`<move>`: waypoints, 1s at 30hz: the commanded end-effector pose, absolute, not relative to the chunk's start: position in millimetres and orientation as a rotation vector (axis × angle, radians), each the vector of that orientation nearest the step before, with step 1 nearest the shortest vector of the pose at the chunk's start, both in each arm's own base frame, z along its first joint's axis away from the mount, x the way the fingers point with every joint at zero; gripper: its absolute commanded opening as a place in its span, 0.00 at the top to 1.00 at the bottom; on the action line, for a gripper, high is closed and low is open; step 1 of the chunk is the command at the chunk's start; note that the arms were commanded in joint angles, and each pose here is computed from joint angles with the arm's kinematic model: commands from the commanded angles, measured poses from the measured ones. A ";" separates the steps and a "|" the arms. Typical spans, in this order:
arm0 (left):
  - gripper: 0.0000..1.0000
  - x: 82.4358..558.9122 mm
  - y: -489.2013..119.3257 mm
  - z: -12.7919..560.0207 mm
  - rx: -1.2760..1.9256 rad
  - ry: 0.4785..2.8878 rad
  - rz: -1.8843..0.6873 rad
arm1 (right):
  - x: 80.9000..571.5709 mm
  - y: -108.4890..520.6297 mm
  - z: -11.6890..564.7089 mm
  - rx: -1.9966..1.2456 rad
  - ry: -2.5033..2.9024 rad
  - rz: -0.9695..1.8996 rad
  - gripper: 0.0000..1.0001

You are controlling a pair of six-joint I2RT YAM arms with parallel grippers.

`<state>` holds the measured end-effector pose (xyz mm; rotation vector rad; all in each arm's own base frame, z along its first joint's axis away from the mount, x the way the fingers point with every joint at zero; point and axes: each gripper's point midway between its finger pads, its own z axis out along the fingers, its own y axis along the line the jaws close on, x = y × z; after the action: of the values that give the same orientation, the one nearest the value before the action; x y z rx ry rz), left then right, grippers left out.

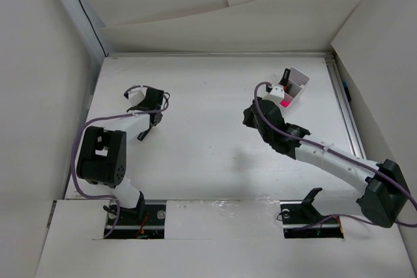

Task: Sort the stationery into containers
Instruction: Pick up the stationery from the corner of the board.

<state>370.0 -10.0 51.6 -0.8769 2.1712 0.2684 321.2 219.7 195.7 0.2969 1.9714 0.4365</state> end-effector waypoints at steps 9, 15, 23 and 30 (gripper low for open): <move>0.53 380.5 8.4 76.5 -0.929 2.119 0.364 | 321.8 224.3 215.3 0.298 1.918 0.512 0.96; 0.52 380.6 20.7 60.6 -0.940 2.172 0.427 | 319.2 221.9 218.9 0.301 1.907 0.520 0.96; 0.52 385.5 28.7 38.0 -0.934 2.262 0.486 | 318.5 221.2 222.2 0.303 1.899 0.527 0.96; 0.53 387.5 27.7 32.3 -0.895 2.311 0.511 | 316.0 218.9 225.1 0.306 1.890 0.534 0.94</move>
<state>387.9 27.1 29.7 -0.9147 2.2772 0.4871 313.4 218.2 208.0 0.2909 1.9491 0.4896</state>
